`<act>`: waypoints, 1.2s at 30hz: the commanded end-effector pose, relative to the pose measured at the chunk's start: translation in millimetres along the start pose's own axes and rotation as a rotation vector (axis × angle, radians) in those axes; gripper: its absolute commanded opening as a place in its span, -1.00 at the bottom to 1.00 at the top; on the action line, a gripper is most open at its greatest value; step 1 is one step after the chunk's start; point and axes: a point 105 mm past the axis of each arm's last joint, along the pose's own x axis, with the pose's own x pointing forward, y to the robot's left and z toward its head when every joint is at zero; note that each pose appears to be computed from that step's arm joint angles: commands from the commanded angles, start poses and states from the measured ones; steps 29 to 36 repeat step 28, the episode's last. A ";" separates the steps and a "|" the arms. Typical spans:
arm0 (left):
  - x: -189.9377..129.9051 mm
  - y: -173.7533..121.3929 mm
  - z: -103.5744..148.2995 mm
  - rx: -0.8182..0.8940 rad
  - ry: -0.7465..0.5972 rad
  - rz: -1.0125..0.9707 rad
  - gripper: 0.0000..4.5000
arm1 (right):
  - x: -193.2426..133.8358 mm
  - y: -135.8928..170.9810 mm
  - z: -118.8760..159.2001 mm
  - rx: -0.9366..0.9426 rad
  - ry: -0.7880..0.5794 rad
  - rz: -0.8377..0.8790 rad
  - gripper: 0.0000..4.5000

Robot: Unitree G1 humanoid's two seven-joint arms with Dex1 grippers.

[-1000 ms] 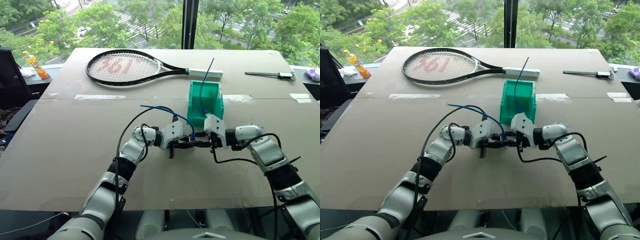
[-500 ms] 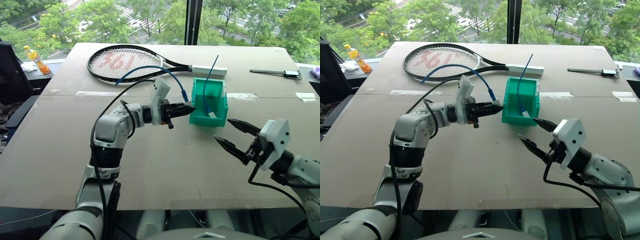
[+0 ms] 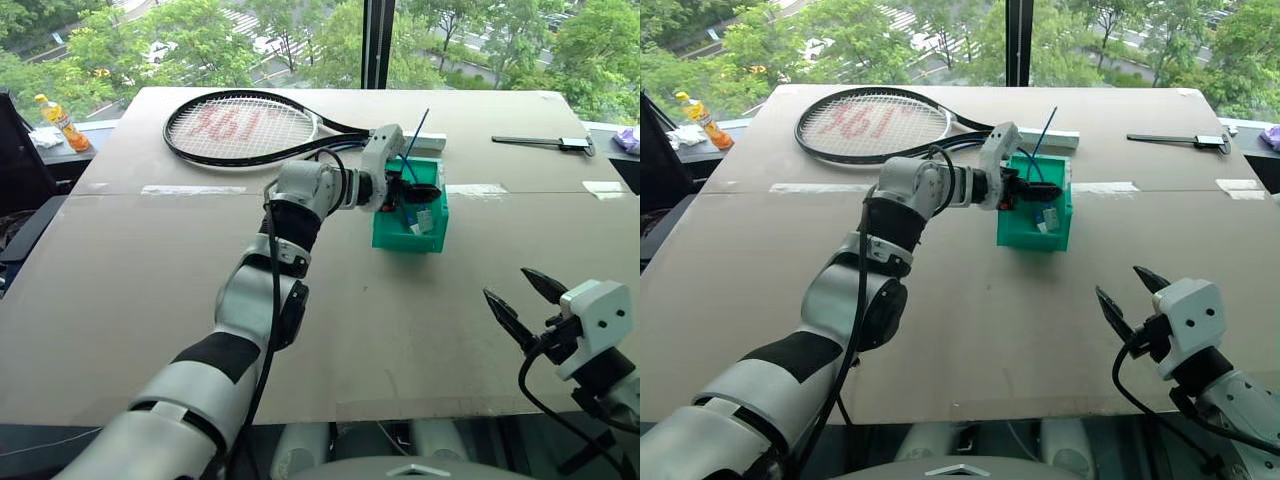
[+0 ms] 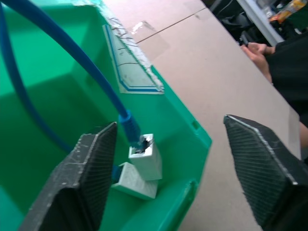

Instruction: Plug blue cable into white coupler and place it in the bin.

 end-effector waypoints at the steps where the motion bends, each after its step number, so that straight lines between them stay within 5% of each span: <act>1: -29.0 -10.4 23.3 0.053 -0.037 -0.059 0.96 | -2.1 3.4 12.7 -0.042 -0.048 -0.010 0.37; 4: -57.5 -28.7 26.9 0.111 -0.098 -0.174 0.96 | -1.0 1.0 8.6 -0.040 -0.038 -0.014 0.37; 10: -110.5 -31.6 -12.4 0.505 -0.282 -0.157 0.96 | 7.5 -17.7 -5.1 -0.053 -0.012 -0.021 0.37; 23: -201.0 -4.9 -154.7 0.340 -0.228 0.135 0.96 | -13.1 -53.2 -25.5 -0.063 0.056 0.105 0.37; 26: -208.6 0.5 -168.6 0.327 -0.207 0.166 1.00 | -18.0 -59.8 -31.1 -0.056 0.075 0.121 0.59; 28: -208.4 1.3 -172.6 0.318 -0.209 0.162 1.00 | -17.8 -59.8 -35.0 -0.053 0.083 0.134 0.97; 36: -208.4 1.3 -172.6 0.318 -0.209 0.162 1.00 | -17.8 -59.8 -35.0 -0.053 0.083 0.134 0.97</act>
